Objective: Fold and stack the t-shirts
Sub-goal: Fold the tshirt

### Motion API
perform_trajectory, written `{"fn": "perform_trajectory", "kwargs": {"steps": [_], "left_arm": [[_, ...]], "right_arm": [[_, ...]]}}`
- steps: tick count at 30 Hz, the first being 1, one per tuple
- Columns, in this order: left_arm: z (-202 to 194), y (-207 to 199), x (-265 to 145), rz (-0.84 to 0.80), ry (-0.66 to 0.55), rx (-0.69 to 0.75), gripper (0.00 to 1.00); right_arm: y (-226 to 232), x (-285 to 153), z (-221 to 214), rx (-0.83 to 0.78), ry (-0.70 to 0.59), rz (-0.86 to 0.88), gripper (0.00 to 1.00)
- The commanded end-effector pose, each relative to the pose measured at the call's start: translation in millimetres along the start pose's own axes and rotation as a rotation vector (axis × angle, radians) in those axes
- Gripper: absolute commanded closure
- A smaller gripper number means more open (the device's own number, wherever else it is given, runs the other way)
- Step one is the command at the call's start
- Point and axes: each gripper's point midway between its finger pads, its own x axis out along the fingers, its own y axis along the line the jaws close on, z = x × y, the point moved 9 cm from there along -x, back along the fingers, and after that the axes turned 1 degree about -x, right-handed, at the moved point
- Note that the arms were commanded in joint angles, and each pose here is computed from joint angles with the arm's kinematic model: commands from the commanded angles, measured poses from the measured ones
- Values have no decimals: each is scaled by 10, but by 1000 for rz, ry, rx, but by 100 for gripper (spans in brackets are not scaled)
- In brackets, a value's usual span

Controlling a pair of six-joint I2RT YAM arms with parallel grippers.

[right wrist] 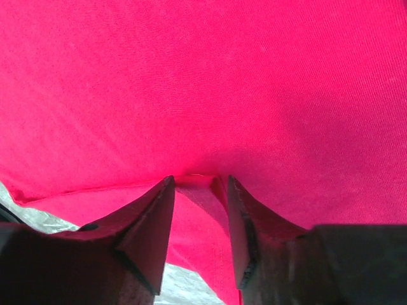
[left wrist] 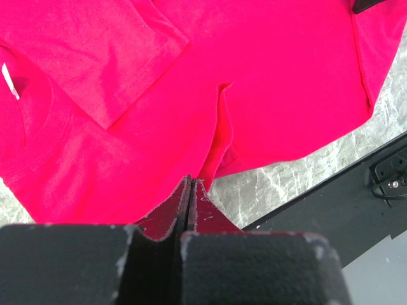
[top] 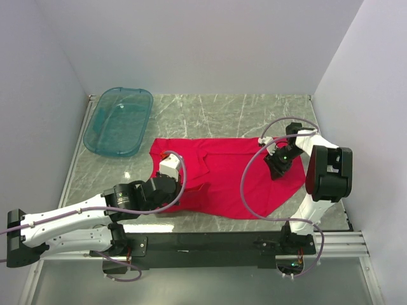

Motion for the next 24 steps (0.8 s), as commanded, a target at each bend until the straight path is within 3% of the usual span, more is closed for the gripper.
{"fn": "perform_trajectory", "kwargs": {"steps": [1, 14, 24], "left_arm": [[93, -25, -50, -14, -27, -27, 99], [155, -15, -95, 2, -39, -25, 99], [285, -22, -192, 6, -68, -11, 99]], "right_arm": [[11, -27, 12, -21, -19, 17, 55], [155, -310, 70, -43, -95, -34, 91], [314, -527, -29, 6, -197, -150, 98]]}}
